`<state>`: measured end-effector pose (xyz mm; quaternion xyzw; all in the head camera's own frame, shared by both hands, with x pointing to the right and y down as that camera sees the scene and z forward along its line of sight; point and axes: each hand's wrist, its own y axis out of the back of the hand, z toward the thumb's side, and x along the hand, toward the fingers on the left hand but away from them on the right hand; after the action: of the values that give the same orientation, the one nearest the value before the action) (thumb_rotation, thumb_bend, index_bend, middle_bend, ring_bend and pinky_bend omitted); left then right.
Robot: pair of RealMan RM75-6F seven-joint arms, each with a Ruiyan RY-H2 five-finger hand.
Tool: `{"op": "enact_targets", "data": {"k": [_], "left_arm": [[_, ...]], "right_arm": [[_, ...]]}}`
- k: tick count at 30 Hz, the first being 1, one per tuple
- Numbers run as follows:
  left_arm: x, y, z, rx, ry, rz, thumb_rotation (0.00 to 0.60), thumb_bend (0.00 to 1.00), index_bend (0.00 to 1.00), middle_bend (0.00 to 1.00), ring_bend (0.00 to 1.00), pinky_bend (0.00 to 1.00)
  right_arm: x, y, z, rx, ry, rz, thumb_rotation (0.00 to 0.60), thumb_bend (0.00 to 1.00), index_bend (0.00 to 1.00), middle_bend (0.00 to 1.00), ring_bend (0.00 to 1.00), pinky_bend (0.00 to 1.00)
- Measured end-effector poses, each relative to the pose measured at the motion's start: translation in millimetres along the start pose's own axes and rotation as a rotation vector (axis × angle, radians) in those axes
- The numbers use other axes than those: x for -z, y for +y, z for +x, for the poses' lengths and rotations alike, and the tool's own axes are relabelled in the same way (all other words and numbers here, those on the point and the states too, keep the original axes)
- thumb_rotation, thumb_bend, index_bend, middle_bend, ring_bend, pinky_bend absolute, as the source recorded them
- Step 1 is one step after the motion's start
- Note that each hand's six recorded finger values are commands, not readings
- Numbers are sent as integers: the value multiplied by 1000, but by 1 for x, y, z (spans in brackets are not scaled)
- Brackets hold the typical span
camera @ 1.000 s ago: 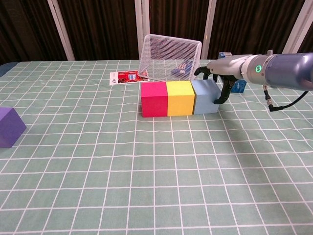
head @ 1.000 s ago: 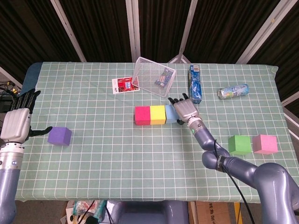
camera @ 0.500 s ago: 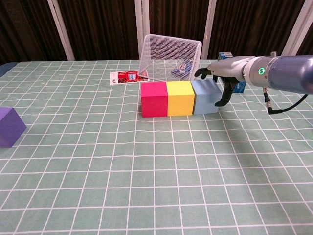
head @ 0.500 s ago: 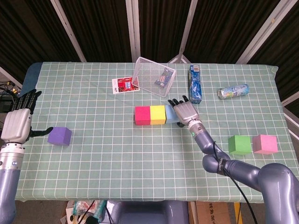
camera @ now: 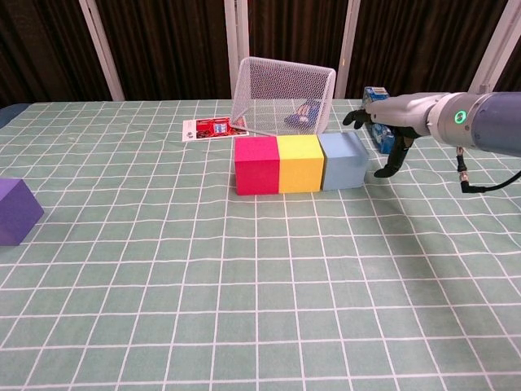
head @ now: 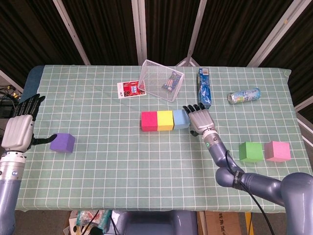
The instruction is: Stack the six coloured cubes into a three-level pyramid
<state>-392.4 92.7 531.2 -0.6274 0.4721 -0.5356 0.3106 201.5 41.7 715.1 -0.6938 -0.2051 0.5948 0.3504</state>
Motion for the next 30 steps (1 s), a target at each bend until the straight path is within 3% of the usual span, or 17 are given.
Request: {"op": "enact_targets", "data": {"k": [17,30], "left_arm": [[-2,1,-3,6,-11,-15,600,107,0,0,0,0],[-13,5,-8,0,-44,-29,600,107,0,0,0,0]], "right_arm": [[25,2,17,-2,-96,30,600,299,0,114,68,0],[34,-10,33,-40,-128,18,600,299,0,114,68,0]]}}
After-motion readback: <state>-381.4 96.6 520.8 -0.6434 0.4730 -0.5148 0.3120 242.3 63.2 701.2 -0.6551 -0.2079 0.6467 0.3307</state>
